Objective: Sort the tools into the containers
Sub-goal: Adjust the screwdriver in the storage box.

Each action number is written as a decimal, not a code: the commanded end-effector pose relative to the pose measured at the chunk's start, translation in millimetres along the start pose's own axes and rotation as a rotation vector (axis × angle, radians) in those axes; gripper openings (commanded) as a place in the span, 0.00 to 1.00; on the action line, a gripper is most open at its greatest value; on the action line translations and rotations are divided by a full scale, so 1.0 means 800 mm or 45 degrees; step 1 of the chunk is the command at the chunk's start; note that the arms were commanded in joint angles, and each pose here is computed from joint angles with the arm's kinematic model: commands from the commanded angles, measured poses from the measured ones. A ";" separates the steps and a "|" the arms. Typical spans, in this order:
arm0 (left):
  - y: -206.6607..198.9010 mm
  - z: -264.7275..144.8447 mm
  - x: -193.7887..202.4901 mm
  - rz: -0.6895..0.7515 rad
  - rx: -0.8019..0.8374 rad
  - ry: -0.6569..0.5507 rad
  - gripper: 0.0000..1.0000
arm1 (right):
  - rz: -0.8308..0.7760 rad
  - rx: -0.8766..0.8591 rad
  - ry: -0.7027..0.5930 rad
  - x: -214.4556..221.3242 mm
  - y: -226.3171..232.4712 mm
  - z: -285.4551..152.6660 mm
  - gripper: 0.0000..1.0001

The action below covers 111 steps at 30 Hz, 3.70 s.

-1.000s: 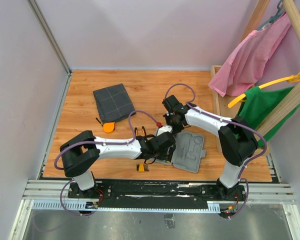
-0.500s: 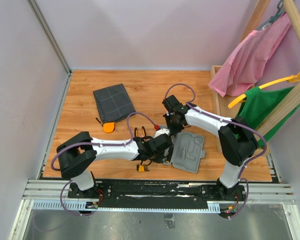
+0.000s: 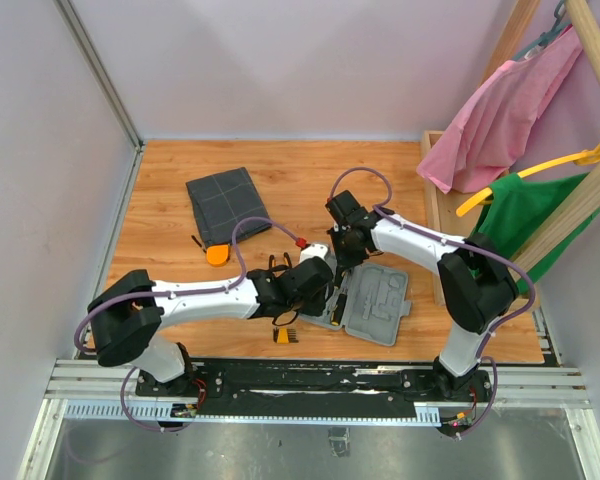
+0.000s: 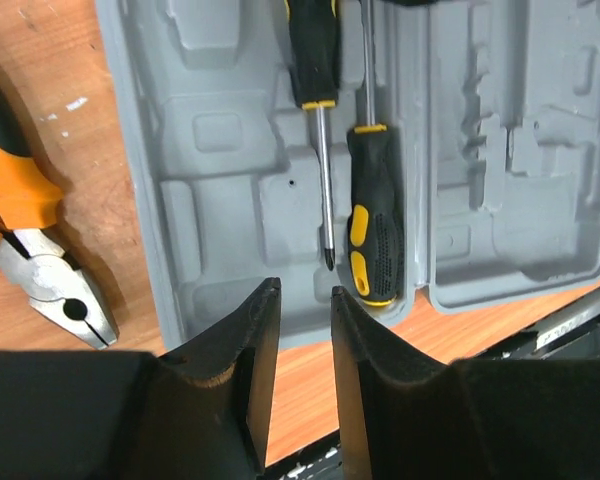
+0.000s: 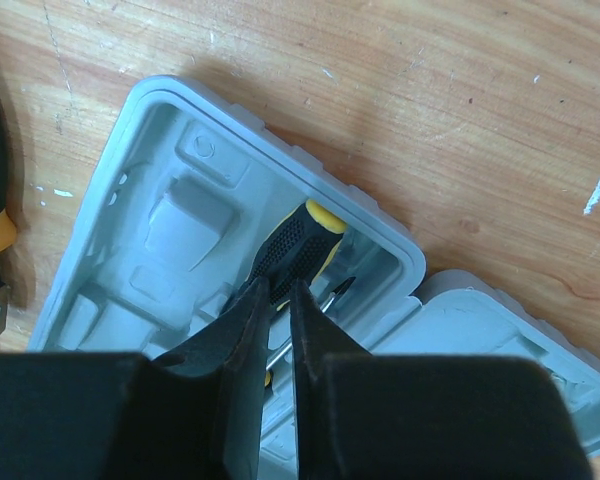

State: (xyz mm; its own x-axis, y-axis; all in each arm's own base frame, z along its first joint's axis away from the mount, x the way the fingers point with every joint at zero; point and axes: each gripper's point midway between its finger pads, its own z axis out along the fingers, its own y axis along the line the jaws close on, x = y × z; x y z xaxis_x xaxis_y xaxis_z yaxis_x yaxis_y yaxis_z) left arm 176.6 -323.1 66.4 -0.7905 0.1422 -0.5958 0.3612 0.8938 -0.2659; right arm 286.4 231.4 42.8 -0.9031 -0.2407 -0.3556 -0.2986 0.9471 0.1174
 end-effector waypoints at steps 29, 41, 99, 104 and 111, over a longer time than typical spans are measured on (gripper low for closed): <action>-0.005 0.010 0.009 -0.077 0.086 0.005 0.32 | 0.181 -0.054 0.297 0.098 0.023 0.024 0.13; -0.011 0.020 0.016 -0.080 0.104 0.035 0.24 | 0.170 -0.050 0.305 0.097 0.022 0.025 0.13; 0.090 0.032 0.174 0.103 -0.354 0.536 0.00 | 0.171 0.006 0.348 0.116 0.008 0.035 0.14; 0.108 0.030 0.201 0.130 -0.391 0.627 0.01 | 0.168 0.028 0.372 0.126 0.003 0.038 0.14; 0.143 0.023 0.240 0.221 -0.472 0.787 0.00 | 0.184 0.058 0.396 0.142 -0.006 0.044 0.14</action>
State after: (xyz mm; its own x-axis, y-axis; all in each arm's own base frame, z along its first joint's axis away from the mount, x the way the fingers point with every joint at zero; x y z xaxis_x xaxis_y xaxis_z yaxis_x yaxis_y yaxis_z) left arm 155.7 -327.3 15.7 -0.8489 0.1897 -0.4934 0.3315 0.9181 -0.2173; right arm 263.7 256.6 32.7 -0.9554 -0.0804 -0.2841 -0.1729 0.9323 0.3176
